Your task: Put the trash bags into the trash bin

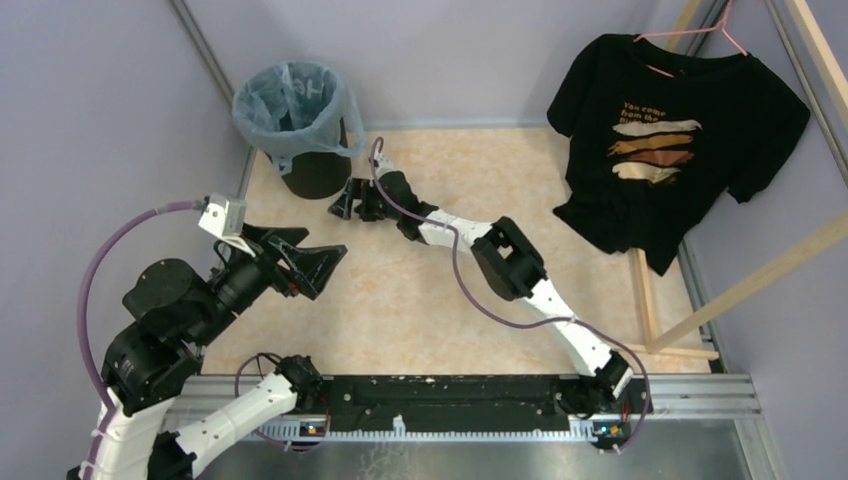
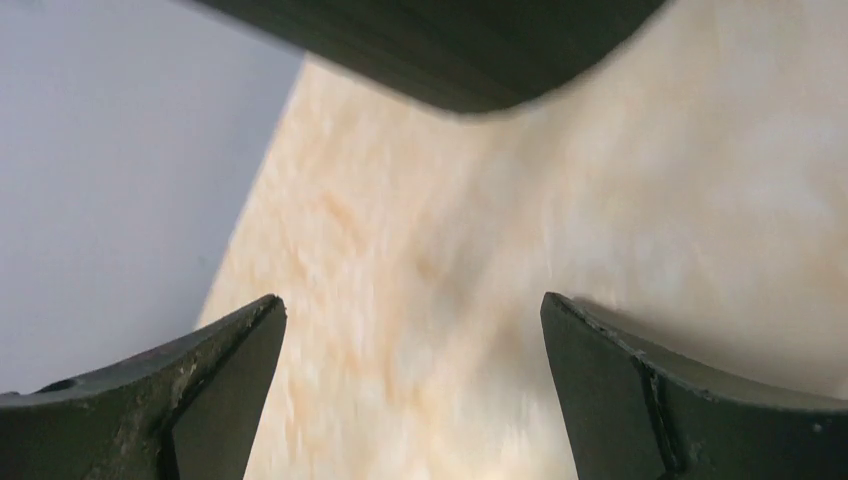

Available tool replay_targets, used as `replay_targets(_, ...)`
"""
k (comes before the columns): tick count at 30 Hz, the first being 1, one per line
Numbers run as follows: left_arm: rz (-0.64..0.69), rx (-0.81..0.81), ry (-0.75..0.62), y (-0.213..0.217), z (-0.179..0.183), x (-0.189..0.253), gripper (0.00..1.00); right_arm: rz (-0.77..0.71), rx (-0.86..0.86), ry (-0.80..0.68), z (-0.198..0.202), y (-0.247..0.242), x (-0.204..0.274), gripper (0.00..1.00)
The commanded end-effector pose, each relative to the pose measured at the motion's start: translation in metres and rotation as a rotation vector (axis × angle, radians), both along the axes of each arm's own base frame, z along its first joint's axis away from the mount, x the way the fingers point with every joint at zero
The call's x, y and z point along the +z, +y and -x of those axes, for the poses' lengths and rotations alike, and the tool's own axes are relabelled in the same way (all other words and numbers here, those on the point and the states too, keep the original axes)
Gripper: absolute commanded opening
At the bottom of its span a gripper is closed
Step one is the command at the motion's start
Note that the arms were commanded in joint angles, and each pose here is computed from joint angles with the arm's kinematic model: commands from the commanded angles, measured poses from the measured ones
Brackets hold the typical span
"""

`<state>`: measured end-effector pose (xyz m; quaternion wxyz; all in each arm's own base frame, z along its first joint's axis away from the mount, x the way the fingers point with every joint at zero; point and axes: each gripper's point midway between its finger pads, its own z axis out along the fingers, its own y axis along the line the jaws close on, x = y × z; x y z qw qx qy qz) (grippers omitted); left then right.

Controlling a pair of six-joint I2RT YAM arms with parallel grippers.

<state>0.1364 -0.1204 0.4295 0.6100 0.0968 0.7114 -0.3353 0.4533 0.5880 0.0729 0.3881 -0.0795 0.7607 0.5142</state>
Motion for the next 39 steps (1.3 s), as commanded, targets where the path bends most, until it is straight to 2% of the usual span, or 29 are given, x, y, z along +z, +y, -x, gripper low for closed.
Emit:
replay_targets(1, 0.038, 0.028, -0.016, 0.0, -0.007, 0.003, 0.98, 0.082, 0.11, -0.061, 0.05, -0.035, 0.087, 0.99)
replay_targets(5, 0.05, 0.077, -0.023, 0.006, -0.012, -0.002, 0.98, 0.188, 0.128, -0.12, 0.115, -0.114, 0.113, 0.99)
replay_targets(9, 0.073, 0.136, -0.049, 0.018, -0.015, -0.001, 0.98, 0.404, 0.108, -0.171, 0.172, -0.21, 0.122, 0.99)
replay_targets(12, 0.106, 0.184, -0.075, 0.028, -0.016, -0.001, 0.98, 0.575, 0.017, -0.208, 0.194, -0.28, 0.137, 0.99)
replay_targets(16, 0.179, 0.265, -0.09, 0.044, -0.017, 0.002, 0.98, 0.707, -0.181, -0.258, 0.209, -0.361, 0.184, 0.99)
replay_targets(18, 0.209, 0.274, -0.106, 0.048, -0.015, 0.007, 0.98, 0.693, -0.279, -0.292, 0.217, -0.39, 0.219, 0.99)
replay_targets(21, 0.232, 0.287, -0.127, 0.054, -0.012, 0.018, 0.98, 0.598, -0.383, -0.363, 0.229, -0.418, 0.273, 0.99)
replay_targets(25, 0.222, 0.312, -0.133, 0.061, -0.01, 0.03, 0.98, 0.438, -0.435, -0.496, 0.246, -0.437, 0.345, 0.99)
replay_targets(29, 0.22, 0.329, -0.132, 0.067, -0.009, 0.035, 0.98, 0.363, -0.497, -0.583, 0.254, -0.455, 0.394, 0.99)
replay_targets(32, 0.231, 0.338, -0.126, 0.069, -0.008, 0.033, 0.98, 0.311, -0.521, -0.645, 0.26, -0.462, 0.415, 0.99)
replay_targets(36, 0.227, 0.348, -0.12, 0.07, -0.009, 0.03, 0.98, 0.235, -0.523, -0.708, 0.268, -0.465, 0.42, 0.99)
replay_targets(39, 0.222, 0.351, -0.121, 0.07, -0.01, 0.03, 0.98, 0.235, -0.509, -0.682, 0.269, -0.462, 0.412, 0.99)
